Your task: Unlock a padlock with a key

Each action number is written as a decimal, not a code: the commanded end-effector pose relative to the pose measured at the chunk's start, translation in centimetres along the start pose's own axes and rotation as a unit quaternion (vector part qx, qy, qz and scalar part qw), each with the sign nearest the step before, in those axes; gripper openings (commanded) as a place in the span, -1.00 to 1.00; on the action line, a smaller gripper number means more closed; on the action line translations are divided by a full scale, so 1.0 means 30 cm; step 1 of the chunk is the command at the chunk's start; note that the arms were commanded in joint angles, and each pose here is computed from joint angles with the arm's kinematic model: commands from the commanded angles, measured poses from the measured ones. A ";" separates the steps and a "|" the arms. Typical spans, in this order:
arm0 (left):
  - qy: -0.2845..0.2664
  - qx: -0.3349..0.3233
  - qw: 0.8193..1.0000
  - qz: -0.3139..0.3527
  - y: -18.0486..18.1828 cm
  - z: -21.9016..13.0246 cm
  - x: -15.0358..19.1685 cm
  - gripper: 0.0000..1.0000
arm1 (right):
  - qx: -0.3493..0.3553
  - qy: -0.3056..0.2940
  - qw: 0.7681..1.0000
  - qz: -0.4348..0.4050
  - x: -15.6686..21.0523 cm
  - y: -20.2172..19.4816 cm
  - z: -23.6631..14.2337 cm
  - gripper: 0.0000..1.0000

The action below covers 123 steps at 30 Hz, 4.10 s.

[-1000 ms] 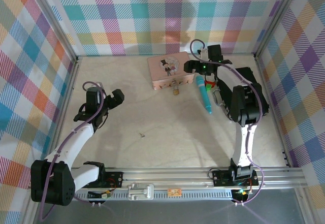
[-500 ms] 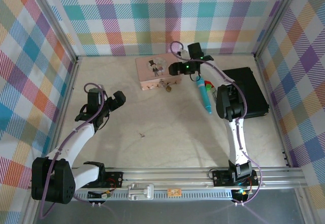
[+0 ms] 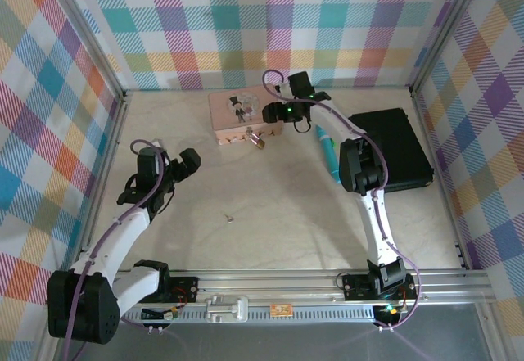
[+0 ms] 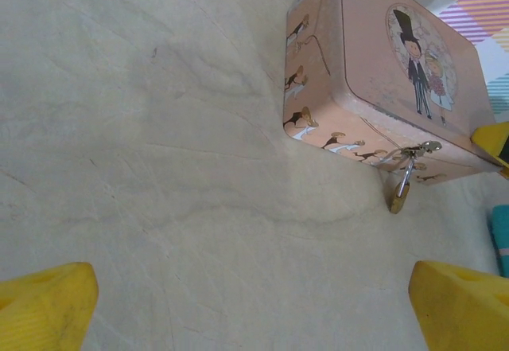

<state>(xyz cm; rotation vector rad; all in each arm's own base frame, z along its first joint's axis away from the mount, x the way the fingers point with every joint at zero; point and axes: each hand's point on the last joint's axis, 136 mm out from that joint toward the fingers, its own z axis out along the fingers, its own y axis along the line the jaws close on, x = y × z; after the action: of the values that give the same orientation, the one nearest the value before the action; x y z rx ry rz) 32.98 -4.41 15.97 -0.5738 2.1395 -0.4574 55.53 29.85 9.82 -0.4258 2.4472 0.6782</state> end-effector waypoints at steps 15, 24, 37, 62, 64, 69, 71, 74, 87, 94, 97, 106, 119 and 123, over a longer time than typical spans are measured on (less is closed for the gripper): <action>0.066 0.030 0.996 -0.046 0.024 -0.043 0.178 0.99 | 0.021 0.139 0.987 -0.081 0.403 0.155 -0.022 0.06; 0.054 0.037 0.997 -0.045 -0.004 -0.054 0.146 1.00 | 0.006 0.087 0.993 -0.078 0.246 0.241 -0.111 0.27; 0.056 0.014 0.997 -0.053 0.029 -0.072 0.170 0.99 | 0.003 0.037 0.993 -0.115 0.175 0.358 -0.272 0.41; 0.014 -0.070 0.986 -0.148 0.219 -0.024 0.142 0.99 | 0.025 0.164 0.976 -0.140 0.931 0.777 -0.135 0.17; 0.008 -0.074 0.986 -0.150 0.231 -0.035 0.142 0.99 | 0.063 0.154 0.977 -0.137 0.937 0.770 -0.109 0.19; -0.001 -0.071 0.986 -0.152 0.235 -0.055 0.138 0.99 | 0.108 0.153 0.974 -0.130 0.958 0.760 -0.078 0.22; -0.003 -0.072 0.986 -0.151 0.236 -0.061 0.137 0.99 | 0.114 0.158 0.973 -0.124 0.974 0.748 -0.075 0.21; -0.005 -0.073 0.986 -0.149 0.238 -0.068 0.135 0.99 | 0.121 0.164 0.972 -0.119 0.992 0.734 -0.079 0.08; -0.007 -0.066 0.986 -0.154 0.232 -0.077 0.137 0.99 | 0.129 0.185 0.968 -0.106 1.051 0.687 -0.122 -0.52; -0.002 -0.037 0.986 -0.161 0.192 -0.094 0.130 0.99 | 0.102 0.180 0.973 -0.105 1.038 0.690 -0.119 -1.00; 0.001 -0.017 0.985 -0.171 0.168 -0.104 0.133 0.99 | 0.063 0.170 0.979 -0.091 0.999 0.694 -0.129 -1.00; 0.015 0.082 0.966 -0.244 0.035 -0.105 0.150 1.00 | -0.036 0.125 0.992 0.008 0.810 0.623 -0.260 -1.00; 0.004 0.225 0.967 -0.116 -0.365 -0.077 0.189 0.81 | -0.097 0.028 0.988 0.113 0.586 0.565 -0.412 -1.00; 0.016 0.275 0.958 -0.079 -0.502 -0.069 0.214 0.73 | -0.117 0.007 0.987 0.112 0.537 0.586 -0.441 -1.00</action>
<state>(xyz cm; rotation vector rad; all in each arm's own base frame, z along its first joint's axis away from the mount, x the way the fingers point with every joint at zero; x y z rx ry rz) 30.00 -17.70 15.38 -0.5664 2.0432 -1.0158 29.25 34.02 13.74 -0.2456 2.5363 0.9721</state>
